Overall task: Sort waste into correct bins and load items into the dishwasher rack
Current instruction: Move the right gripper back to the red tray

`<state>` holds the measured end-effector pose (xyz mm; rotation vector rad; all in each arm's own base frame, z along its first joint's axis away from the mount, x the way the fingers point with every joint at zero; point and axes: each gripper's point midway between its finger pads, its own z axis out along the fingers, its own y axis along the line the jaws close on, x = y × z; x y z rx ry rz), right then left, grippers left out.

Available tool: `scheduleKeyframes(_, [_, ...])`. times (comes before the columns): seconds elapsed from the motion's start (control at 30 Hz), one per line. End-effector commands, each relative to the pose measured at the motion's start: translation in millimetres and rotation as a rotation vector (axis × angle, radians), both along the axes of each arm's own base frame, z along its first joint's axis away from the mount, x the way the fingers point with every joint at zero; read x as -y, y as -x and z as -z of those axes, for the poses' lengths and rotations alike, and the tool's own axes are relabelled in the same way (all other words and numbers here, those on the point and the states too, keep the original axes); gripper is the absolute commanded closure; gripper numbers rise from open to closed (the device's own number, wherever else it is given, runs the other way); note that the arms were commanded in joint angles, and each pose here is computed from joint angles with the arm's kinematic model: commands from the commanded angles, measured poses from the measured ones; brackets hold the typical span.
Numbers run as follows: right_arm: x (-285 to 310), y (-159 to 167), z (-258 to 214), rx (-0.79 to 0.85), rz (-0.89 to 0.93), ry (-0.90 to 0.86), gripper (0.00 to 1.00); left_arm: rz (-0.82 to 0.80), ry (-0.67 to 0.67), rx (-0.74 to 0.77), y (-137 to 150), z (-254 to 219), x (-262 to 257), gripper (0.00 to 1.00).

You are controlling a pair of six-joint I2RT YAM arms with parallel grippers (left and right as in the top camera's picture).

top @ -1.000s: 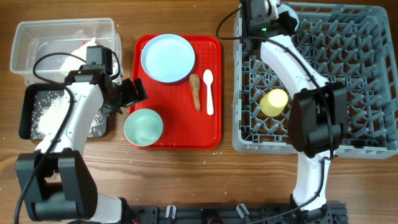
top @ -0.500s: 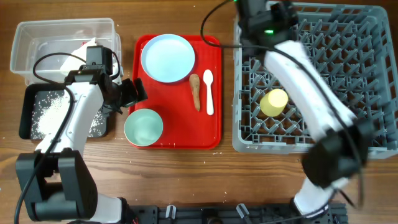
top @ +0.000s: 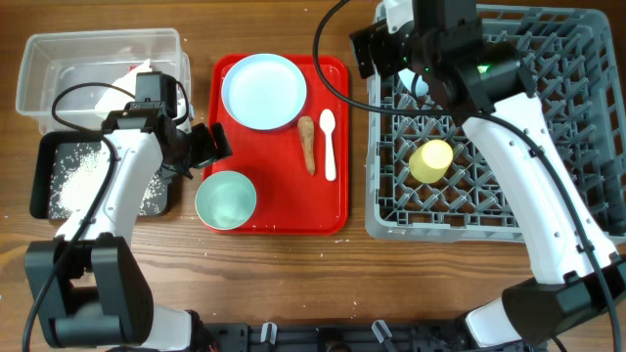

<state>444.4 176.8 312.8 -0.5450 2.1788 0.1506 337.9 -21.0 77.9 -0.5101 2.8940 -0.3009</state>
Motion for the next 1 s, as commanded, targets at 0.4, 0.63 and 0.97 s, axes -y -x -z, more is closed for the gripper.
scheduleKeyframes(0.4, [-42.5, 19.5, 8.9, -0.132, -0.158, -0.208, 0.06, -0.002, -0.008, 0.044, -6.2, -12.8, -3.0, 0.0])
scheduleKeyframes(0.63, [-56.1, 12.0, 45.1, -0.246, -0.12, -0.239, 0.07, -0.002, -0.008, 0.044, -6.2, -12.8, -3.0, 0.0])
scheduleKeyframes(0.97, [-89.6, 23.9, 95.0, -0.4, -0.121, -0.225, 0.12, -0.002, -0.008, 0.044, -6.2, -12.8, -3.0, 0.0])
